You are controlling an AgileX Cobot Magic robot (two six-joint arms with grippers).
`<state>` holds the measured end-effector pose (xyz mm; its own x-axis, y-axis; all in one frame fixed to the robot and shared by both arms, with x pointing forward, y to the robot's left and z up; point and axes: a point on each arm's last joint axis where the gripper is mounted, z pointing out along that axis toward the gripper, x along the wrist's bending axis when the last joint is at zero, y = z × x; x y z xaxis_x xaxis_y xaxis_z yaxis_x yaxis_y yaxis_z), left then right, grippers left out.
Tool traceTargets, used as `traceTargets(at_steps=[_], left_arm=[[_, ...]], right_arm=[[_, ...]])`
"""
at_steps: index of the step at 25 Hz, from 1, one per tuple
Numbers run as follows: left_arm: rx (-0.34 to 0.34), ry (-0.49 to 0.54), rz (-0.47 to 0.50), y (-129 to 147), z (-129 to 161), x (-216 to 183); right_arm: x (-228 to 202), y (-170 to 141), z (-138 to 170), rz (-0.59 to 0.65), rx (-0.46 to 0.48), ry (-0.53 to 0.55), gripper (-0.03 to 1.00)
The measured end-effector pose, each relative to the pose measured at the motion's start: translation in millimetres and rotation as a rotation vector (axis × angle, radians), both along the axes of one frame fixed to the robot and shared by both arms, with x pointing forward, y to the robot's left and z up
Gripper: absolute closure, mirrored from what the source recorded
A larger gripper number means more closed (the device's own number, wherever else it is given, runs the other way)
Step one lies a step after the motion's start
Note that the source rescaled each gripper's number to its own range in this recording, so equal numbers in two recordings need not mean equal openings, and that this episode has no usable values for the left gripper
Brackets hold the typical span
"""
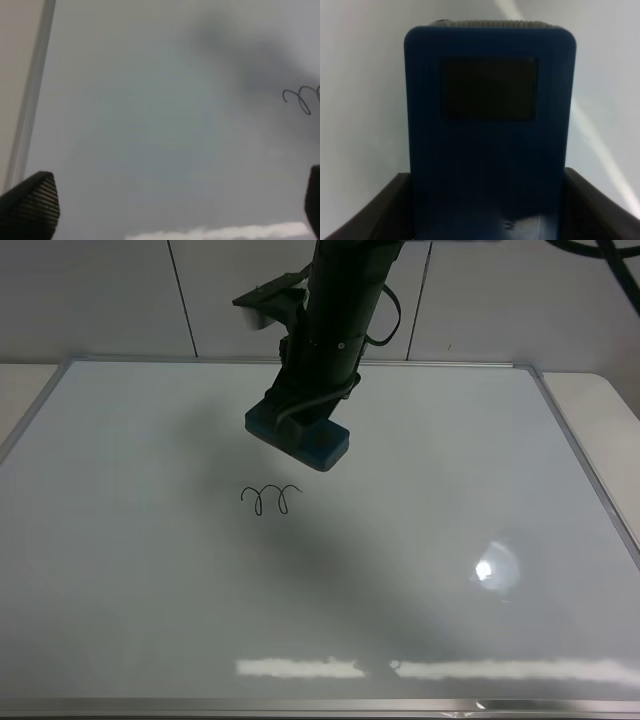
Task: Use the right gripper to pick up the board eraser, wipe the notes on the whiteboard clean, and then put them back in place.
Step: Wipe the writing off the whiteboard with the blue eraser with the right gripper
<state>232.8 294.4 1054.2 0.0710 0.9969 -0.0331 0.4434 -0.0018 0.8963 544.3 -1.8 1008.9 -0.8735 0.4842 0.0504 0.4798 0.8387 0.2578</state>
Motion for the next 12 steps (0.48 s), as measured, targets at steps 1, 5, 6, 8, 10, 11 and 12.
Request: traceTargets(at_steps=[1, 5, 6, 8, 10, 11, 12], left_arm=[[0.0, 0.0, 0.0, 0.0, 0.0, 0.0], [0.0, 0.0, 0.0, 0.0, 0.0, 0.0], [0.0, 0.0, 0.0, 0.0, 0.0, 0.0], [0.0, 0.0, 0.0, 0.0, 0.0, 0.0], [0.0, 0.0, 0.0, 0.0, 0.0, 0.0], [0.0, 0.0, 0.0, 0.0, 0.0, 0.0], [0.0, 0.0, 0.0, 0.0, 0.0, 0.0]], right_arm=[[-0.7, 2.8, -3.9, 0.008, -0.005, 0.008, 0.97], [-2.1, 12.5, -21.0, 0.038, -0.052, 0.059, 0.97], [-2.6, 16.2, -25.3, 0.048, -0.063, 0.071, 0.97], [-4.0, 24.2, -32.4, 0.067, -0.086, 0.096, 0.97], [-4.5, 34.4, -38.8, 0.086, -0.095, 0.103, 0.97], [-5.1, 40.1, -40.6, 0.097, -0.092, 0.099, 0.97], [-5.5, 45.0, -43.3, 0.105, -0.092, 0.097, 0.97]])
